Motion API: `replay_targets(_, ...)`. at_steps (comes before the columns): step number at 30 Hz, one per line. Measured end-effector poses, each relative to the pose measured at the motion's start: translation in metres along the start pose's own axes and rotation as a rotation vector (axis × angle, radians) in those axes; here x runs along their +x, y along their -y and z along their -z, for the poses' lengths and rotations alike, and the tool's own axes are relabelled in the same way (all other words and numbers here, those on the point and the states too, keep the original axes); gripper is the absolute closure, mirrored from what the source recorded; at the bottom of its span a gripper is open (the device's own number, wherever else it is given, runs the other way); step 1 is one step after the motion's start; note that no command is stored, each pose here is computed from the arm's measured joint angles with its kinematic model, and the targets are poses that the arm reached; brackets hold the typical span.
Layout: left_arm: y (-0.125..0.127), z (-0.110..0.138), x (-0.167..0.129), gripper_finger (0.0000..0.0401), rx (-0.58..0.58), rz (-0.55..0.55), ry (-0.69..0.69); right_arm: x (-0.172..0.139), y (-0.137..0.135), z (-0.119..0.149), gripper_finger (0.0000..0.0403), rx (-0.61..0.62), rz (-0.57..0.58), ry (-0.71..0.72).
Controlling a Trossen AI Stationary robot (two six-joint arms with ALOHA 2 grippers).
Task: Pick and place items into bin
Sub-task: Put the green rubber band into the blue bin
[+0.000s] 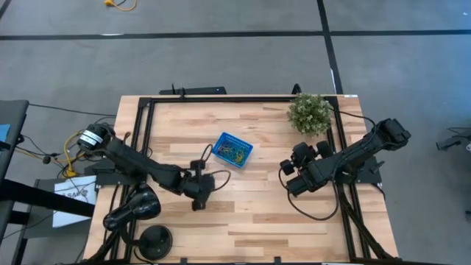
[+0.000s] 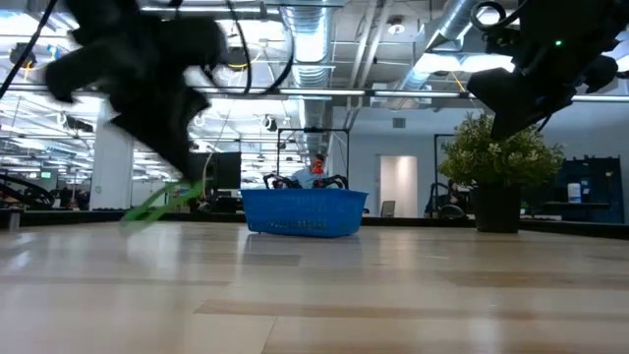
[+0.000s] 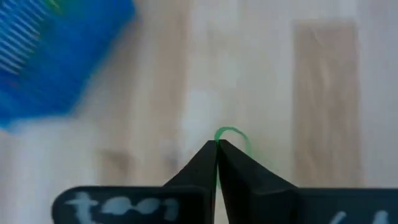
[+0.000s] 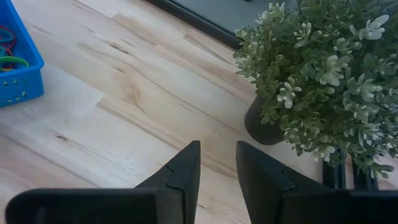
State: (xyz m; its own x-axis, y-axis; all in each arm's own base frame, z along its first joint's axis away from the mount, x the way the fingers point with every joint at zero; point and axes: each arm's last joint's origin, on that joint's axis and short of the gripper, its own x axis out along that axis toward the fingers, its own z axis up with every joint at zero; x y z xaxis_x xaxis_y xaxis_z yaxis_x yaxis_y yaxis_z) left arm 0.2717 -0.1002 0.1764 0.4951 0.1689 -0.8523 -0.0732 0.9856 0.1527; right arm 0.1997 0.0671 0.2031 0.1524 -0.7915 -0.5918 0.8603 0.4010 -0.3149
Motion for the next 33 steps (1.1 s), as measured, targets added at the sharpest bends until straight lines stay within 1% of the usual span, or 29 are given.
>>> replay_targets(2, -0.004, -0.017, -0.011, 0.0399, 0.043, -0.075, 0.049, 0.0, -0.001, 0.0, 0.0305, 0.006, -0.005, 0.001)
replay_targets(6, -0.021, -0.049, -0.028, 0.0401, 0.115, -0.271, 0.131, 0.0, -0.002, 0.0, 0.0305, 0.018, -0.015, 0.001)
replay_targets(9, -0.04, -0.068, -0.033, 0.0401, 0.115, -0.346, 0.179, 0.0, -0.003, 0.0, 0.0305, 0.023, -0.019, 0.001)
replay_targets(11, -0.053, -0.077, -0.031, 0.0401, 0.083, -0.354, 0.209, 0.0, -0.004, 0.0, 0.0305, 0.03, -0.025, 0.001)
replay_targets(14, -0.072, -0.085, -0.022, 0.0401, 0.043, -0.339, 0.233, 0.0, -0.004, 0.0, 0.0305, 0.034, -0.028, 0.001)
replay_targets(19, -0.098, -0.093, 0.003, 0.0401, -0.012, -0.321, 0.235, 0.0, -0.004, 0.0, 0.0305, 0.034, -0.029, 0.001)
replay_targets(21, -0.106, -0.092, 0.016, 0.0401, -0.026, -0.3, 0.213, 0.0, -0.004, 0.0, 0.0305, 0.034, -0.029, 0.001)
replay_targets(24, -0.114, -0.091, 0.037, 0.0401, -0.033, -0.272, 0.182, 0.0, -0.004, 0.0, 0.0305, 0.034, -0.029, 0.0)
replay_targets(29, -0.122, -0.089, 0.07, 0.0401, -0.022, -0.266, 0.167, 0.0, -0.004, 0.0, 0.0305, 0.032, -0.029, 0.0)
replay_targets(33, -0.122, -0.09, 0.081, 0.0401, -0.025, -0.27, 0.18, 0.0, -0.004, 0.0, 0.0305, -0.012, -0.032, -0.007)
